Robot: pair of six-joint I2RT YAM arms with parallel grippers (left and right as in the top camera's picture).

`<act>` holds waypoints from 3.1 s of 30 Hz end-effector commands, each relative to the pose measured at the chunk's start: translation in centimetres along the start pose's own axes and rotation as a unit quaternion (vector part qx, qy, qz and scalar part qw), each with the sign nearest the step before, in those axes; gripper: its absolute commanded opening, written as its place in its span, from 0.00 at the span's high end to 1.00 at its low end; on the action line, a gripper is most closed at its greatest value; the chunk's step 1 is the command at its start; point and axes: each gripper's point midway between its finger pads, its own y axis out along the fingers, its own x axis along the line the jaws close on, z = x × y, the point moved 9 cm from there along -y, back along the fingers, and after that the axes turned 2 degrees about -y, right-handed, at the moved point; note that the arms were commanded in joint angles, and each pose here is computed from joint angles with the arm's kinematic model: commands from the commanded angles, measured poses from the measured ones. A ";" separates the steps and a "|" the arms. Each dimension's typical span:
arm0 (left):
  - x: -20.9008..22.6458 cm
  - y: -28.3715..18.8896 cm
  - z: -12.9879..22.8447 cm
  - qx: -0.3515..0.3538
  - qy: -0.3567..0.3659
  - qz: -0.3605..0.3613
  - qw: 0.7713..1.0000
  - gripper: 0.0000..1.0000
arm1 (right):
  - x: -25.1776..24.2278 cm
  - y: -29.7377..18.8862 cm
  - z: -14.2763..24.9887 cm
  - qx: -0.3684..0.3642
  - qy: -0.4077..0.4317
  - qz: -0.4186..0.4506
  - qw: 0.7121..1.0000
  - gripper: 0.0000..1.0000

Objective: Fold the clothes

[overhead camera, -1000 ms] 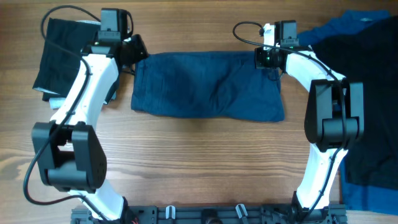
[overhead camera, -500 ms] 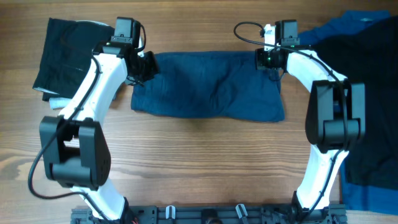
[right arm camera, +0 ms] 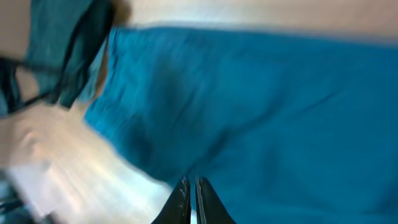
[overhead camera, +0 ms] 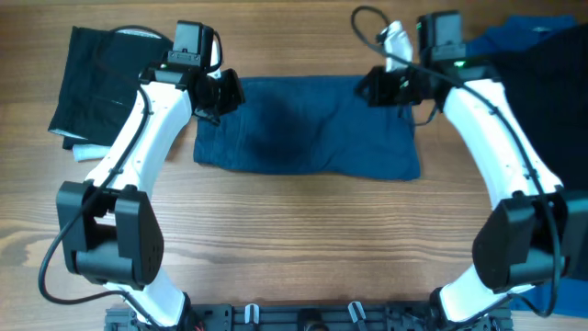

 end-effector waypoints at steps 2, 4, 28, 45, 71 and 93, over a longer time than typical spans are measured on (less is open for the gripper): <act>0.5 3.2 -0.2 0.015 -0.015 0.001 1.000 0.96 | 1.2 4.6 3.5 0.072 0.071 -0.034 0.994 0.96; 0.8 4.5 -0.1 0.023 -0.017 -0.004 1.000 0.96 | 1.2 6.1 5.1 0.092 0.099 -0.009 0.991 0.96; 0.4 4.9 -0.5 0.026 -0.015 0.032 0.999 0.96 | -1.8 11.8 11.2 0.060 0.228 0.053 0.970 0.96; 5.5 -4.7 -2.6 -0.032 -0.101 0.007 0.994 0.96 | 0.3 11.7 5.8 -0.017 0.115 0.051 0.992 0.96; 7.3 -3.6 -1.0 -0.003 -0.119 -0.034 0.992 0.95 | 0.6 13.7 -1.8 -0.085 -0.025 0.105 0.990 0.96; 10.5 -0.5 1.6 0.005 -0.095 -0.121 0.988 0.45 | 2.8 10.2 -2.9 -0.111 -0.062 0.090 0.988 0.89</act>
